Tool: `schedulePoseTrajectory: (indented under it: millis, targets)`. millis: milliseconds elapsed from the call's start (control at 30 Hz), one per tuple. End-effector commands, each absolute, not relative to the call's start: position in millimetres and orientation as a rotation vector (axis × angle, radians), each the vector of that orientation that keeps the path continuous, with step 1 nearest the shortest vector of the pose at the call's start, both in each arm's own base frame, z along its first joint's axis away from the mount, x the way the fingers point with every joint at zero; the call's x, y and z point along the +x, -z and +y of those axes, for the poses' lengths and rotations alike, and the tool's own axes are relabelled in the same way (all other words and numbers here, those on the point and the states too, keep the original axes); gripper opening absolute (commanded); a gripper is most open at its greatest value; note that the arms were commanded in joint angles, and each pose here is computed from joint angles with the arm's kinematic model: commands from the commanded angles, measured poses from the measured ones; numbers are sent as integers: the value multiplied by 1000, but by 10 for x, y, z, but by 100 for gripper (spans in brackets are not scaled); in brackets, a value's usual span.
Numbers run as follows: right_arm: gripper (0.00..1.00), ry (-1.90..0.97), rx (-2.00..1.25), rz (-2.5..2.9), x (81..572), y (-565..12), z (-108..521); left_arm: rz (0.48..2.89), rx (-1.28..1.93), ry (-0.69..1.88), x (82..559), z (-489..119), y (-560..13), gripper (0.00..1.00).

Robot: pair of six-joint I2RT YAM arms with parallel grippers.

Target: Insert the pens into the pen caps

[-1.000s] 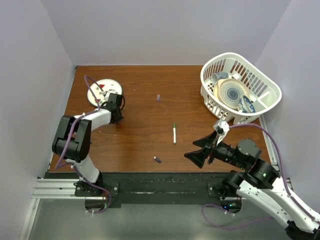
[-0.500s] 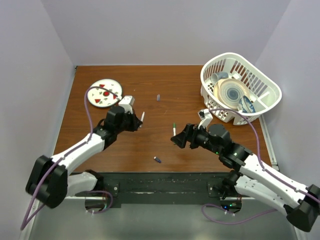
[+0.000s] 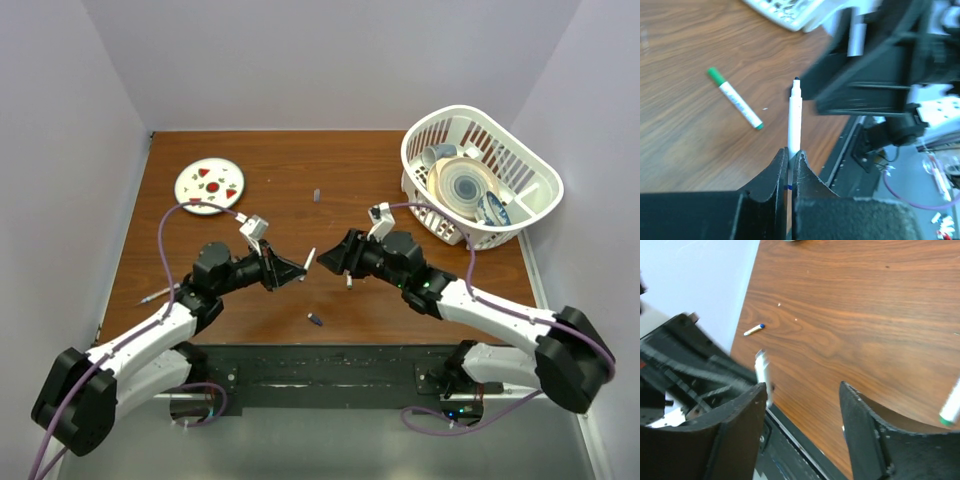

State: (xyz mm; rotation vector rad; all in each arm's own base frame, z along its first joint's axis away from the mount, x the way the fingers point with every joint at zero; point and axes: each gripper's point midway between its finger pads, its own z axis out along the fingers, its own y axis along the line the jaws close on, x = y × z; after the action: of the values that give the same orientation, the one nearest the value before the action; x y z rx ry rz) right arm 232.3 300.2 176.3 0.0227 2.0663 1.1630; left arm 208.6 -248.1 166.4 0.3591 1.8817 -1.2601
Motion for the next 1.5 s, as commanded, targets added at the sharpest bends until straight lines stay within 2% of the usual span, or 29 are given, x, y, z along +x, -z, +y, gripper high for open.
schedulePoseTrajectory:
  millis: [0,400,567,767,933,1067,1200,1300,1333,1433,1467]
  targets:
    - [61,-1370,-15,1883,2417,-2323,3312,1750,426,1380,1956,-2585,-1955,0]
    - [59,-1360,-40,1886,2464,-2321,3377,1742,414,1438,1932,-2638,-1924,0]
    - [59,-1292,28,1893,2474,-2245,3206,1730,392,1449,1941,-2636,-1965,0]
    - [59,-1264,55,1844,2433,-2407,3032,1714,368,1461,1947,-2632,-2026,0]
    - [63,-1317,-3,1815,2358,-2524,3092,1705,367,1492,1927,-2650,-2051,0]
    - [62,-1360,-55,1827,2322,-2515,3202,1687,373,1522,1896,-2662,-2091,0]
    - [53,-1398,-76,1833,2299,-2469,3277,1679,379,1529,1879,-2661,-2111,0]
    - [37,-1428,-101,1829,2272,-2472,3339,1683,387,1535,1861,-2663,-2101,0]
    - [28,-1439,-111,1815,2269,-2502,3354,1680,391,1537,1853,-2663,-2104,0]
    - [13,-1482,-151,1793,2217,-2550,3411,1678,395,1539,1846,-2663,-2104,0]
    - [1,-1504,-172,1791,2177,-2563,3438,1677,397,1539,1843,-2662,-2104,1]
